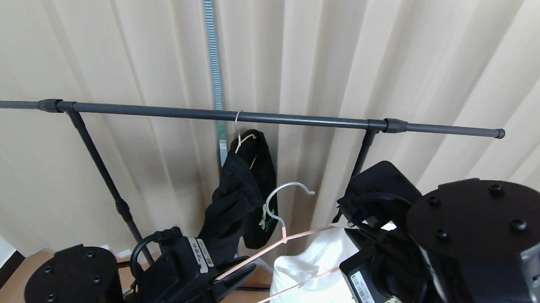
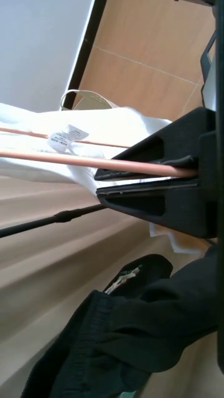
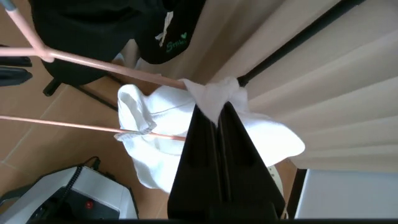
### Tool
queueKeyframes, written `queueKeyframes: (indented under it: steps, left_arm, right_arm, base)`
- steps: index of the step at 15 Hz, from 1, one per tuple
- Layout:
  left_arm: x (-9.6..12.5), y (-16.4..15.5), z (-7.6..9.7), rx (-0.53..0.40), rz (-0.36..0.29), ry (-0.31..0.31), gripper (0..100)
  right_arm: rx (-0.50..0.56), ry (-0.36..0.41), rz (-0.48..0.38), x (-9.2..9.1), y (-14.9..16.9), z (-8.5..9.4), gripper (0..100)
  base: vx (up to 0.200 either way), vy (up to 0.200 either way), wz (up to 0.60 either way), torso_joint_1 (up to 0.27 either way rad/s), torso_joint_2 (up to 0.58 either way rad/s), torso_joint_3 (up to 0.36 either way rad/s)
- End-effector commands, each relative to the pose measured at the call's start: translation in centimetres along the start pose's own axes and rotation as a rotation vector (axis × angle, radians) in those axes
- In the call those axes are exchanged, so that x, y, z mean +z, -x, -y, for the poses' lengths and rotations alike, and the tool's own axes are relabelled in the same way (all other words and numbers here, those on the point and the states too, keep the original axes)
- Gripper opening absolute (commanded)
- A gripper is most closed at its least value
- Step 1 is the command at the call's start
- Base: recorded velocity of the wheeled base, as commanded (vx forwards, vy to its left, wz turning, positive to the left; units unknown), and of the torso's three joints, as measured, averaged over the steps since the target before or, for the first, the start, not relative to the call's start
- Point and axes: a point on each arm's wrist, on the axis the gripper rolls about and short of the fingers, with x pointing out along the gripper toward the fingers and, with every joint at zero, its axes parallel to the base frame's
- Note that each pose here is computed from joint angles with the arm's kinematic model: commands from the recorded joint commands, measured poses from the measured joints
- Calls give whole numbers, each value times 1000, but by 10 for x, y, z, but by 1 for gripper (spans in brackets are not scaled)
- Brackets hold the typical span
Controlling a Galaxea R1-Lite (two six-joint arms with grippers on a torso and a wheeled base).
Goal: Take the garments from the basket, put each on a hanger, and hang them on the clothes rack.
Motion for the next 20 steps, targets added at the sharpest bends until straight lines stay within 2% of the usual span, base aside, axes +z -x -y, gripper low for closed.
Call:
queueKeyframes:
  steps: [1,2,5,7,9,14,20]
  left_arm:
    - [-1,1,-5,28,-5,2,0]
    - [0,4,-11,61,-2,3,0]
    - [2,7,-22,113,9,3,0]
    - [4,8,-25,132,18,4,0]
    - [8,5,-33,204,27,5,0]
    - [8,3,-41,269,22,9,0]
    - [7,0,-39,266,11,6,0]
  right_arm:
    - [-58,-40,-13,4,-10,15,0]
    - [-89,-61,-19,5,-15,24,0]
    - [-132,-91,-26,9,-22,35,0]
    - [-136,-93,-28,9,-23,36,0]
    - [-140,-91,-31,9,-24,37,0]
    - [-171,-98,-42,8,-25,46,0]
    - [-38,-21,2,4,-1,10,0]
  base:
    - [0,0,0,0,0,0]
    - [0,0,0,0,0,0]
    - [0,0,0,0,0,0]
    - [0,0,0,0,0,0]
    - [0,0,0,0,0,0]
    - [0,0,0,0,0,0]
    - [0,0,0,0,0,0]
